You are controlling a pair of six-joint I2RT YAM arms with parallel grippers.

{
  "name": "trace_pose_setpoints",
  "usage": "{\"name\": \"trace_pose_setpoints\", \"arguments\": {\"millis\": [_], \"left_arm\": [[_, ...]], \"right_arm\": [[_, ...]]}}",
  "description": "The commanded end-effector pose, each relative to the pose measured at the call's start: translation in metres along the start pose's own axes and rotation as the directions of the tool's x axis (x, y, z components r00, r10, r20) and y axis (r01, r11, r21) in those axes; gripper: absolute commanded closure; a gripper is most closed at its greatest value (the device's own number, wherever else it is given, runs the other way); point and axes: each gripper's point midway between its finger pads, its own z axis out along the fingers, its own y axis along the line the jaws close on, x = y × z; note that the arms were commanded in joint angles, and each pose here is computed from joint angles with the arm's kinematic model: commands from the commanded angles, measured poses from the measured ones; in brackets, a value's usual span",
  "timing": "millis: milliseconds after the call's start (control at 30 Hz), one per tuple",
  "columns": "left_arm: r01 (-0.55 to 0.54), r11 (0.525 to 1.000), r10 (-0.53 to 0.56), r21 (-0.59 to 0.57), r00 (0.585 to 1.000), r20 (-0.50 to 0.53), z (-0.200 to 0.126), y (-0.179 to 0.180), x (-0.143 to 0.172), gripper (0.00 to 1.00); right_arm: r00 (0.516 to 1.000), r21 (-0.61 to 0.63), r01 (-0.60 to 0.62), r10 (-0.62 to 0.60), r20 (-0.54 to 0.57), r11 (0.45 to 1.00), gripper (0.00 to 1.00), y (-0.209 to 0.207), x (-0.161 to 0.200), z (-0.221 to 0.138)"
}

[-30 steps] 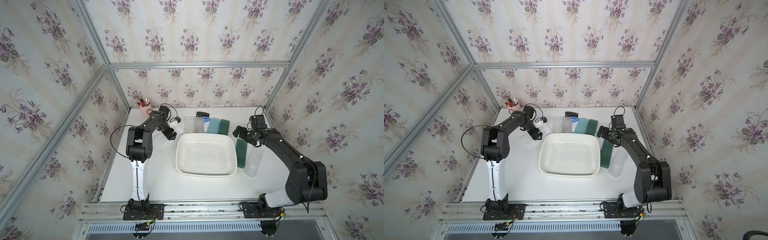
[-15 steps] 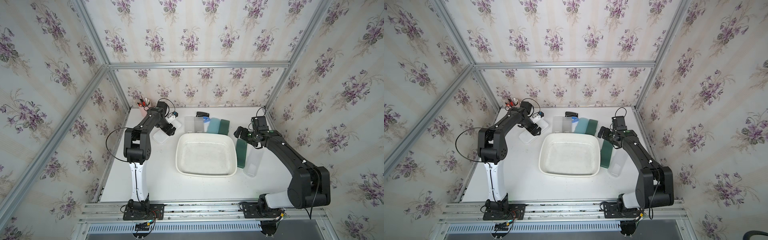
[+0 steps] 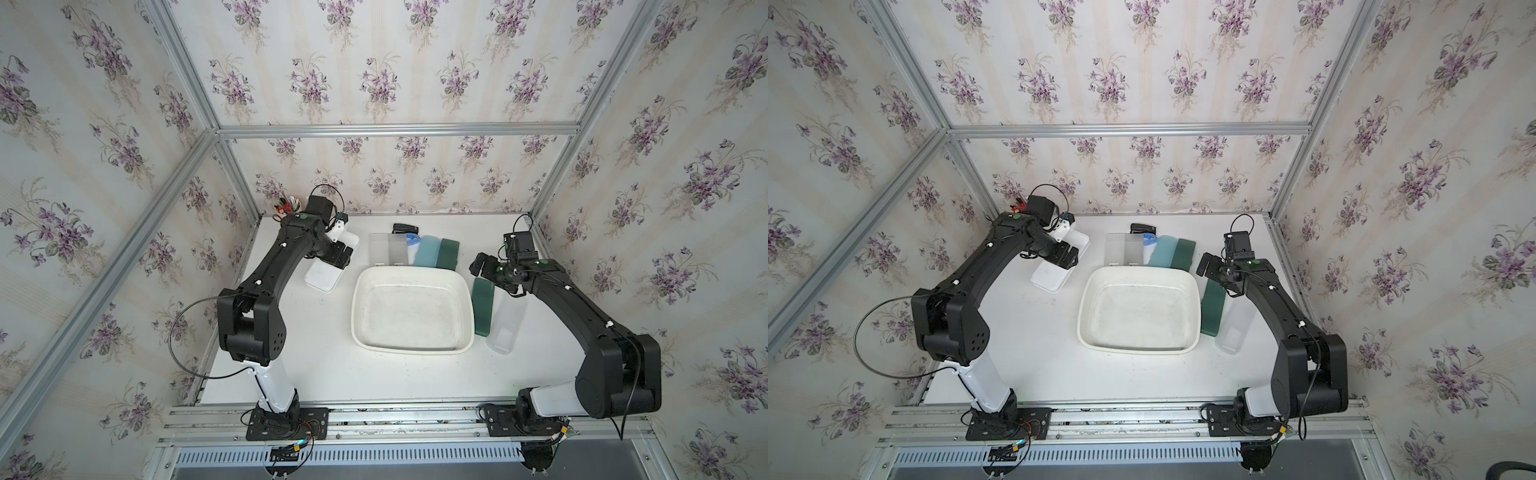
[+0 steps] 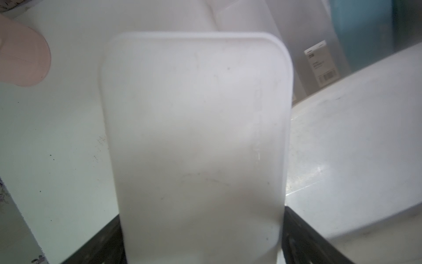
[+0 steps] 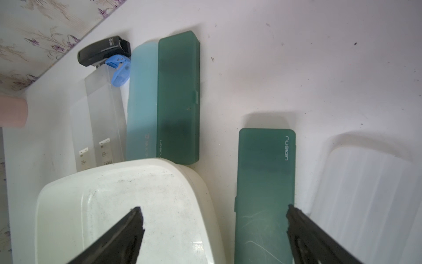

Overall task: Put the pencil case into the storage box
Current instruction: Pick up the pencil case from the center of the board.

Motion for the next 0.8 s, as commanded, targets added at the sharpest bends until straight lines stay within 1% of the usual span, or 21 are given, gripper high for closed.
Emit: {"name": "trace_pose_setpoints", "arguments": {"millis": [0,33,100,167,300,433,467,567,633,700,767], "left_arm": [[0.126,0.992,-0.126,0.002,0.992,0.011,-0.018,-0.034,-0.004,0.03],[0.133,0.991,-0.133,-0.001,0.991,0.008,-0.021,-0.046,-0.004,0.03],[0.181,0.983,-0.181,-0.02,0.983,-0.002,-0.026,-0.068,-0.001,0.03],[0.225,0.974,-0.225,-0.001,0.974,0.002,-0.025,-0.089,0.001,0.03],[0.288,0.957,-0.288,0.015,0.958,-0.009,-0.011,-0.12,0.014,0.03],[0.322,0.946,-0.322,0.019,0.947,-0.018,0.004,-0.134,0.029,0.03],[0.329,0.944,-0.329,0.003,0.944,-0.023,0.006,-0.134,0.032,0.03],[0.343,0.939,-0.343,-0.006,0.939,-0.022,0.018,-0.141,0.041,0.03],[0.361,0.932,-0.361,0.025,0.932,-0.029,0.032,-0.147,0.045,0.03],[0.365,0.931,-0.365,0.011,0.93,-0.041,0.04,-0.148,0.046,0.0],[0.355,0.935,-0.354,0.014,0.934,-0.043,0.046,-0.15,0.041,0.0]], "right_arm": [[0.999,0.014,0.033,-0.033,-0.011,0.999,0.0,-0.004,0.004,0.002],[0.999,0.011,0.033,-0.033,0.001,0.999,0.0,-0.004,0.003,0.002],[0.999,0.022,0.032,-0.033,0.025,0.999,0.0,-0.007,0.001,0.0],[0.999,0.031,0.03,-0.03,0.026,0.999,0.0,-0.009,0.003,0.001],[1.0,0.051,-0.003,0.002,0.019,0.999,0.0,-0.018,0.014,0.001],[0.997,0.032,-0.066,0.065,0.041,0.997,0.0,-0.021,0.023,-0.005],[0.996,0.028,-0.076,0.075,0.043,0.997,0.0,-0.022,0.025,-0.006],[0.993,0.044,-0.11,0.108,0.046,0.993,0.0,-0.028,0.033,-0.012],[0.99,0.045,-0.129,0.127,0.06,0.991,0.0,-0.031,0.037,-0.017],[0.989,0.054,-0.135,0.132,0.06,0.989,0.0,-0.033,0.039,-0.02],[0.99,0.061,-0.136,0.133,0.05,0.989,0.0,-0.034,0.041,-0.022]]}}
